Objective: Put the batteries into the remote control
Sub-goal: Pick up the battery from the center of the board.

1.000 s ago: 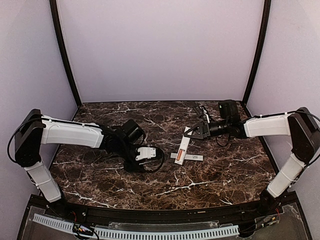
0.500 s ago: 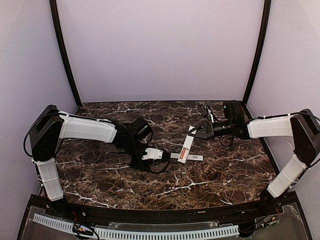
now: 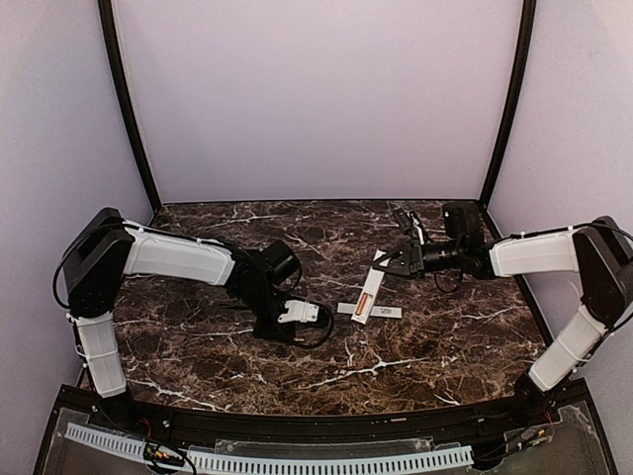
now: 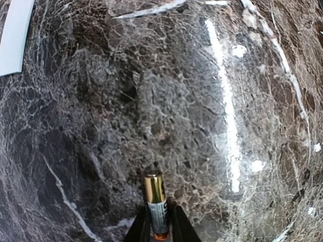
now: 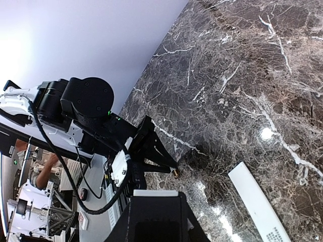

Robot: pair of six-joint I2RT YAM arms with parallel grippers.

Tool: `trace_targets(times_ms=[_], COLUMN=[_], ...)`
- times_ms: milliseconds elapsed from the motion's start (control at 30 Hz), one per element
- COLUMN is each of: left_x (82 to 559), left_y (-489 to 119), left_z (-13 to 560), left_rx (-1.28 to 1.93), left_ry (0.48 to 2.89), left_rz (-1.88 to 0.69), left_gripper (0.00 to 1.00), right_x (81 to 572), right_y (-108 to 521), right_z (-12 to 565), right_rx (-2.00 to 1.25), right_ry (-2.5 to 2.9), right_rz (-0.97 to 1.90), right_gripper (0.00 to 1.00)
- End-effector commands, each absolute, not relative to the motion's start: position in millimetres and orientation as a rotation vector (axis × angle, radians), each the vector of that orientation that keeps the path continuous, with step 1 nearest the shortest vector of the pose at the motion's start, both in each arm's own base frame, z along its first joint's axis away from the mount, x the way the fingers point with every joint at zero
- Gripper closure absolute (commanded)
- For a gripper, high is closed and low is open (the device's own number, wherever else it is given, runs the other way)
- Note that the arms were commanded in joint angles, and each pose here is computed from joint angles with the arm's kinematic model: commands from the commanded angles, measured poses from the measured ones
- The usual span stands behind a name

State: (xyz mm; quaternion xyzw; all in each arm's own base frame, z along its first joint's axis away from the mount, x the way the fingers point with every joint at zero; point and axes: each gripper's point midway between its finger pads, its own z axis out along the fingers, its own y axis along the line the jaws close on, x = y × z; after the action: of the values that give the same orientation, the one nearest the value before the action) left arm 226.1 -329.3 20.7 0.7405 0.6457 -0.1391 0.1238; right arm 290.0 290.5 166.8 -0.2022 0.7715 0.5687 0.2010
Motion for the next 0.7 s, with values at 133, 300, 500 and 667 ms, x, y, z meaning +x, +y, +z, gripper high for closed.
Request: trace_targets(times_ms=[133, 300, 500, 667], left_x=[217, 229, 241, 228], left_y=[-323, -333, -344, -367], left_z=[57, 100, 157, 172], left_rx=[1.868, 1.539, 1.222, 1.12], left_ry=[2.042, 2.135, 2.205, 2.292], left_rz=[-0.467, -0.527, -0.559, -0.705], left_gripper=[0.99, 1.0, 1.0, 1.0], right_x=[299, 303, 303, 300], right_y=[292, 297, 306, 320], right_z=[163, 162, 162, 163], right_rx=[-0.48, -0.402, -0.336, -0.301], right_ry=[2.141, 2.124, 2.12, 2.121], right_rz=[1.624, 1.657, 1.68, 1.695], right_gripper=[1.0, 1.0, 1.0, 1.0])
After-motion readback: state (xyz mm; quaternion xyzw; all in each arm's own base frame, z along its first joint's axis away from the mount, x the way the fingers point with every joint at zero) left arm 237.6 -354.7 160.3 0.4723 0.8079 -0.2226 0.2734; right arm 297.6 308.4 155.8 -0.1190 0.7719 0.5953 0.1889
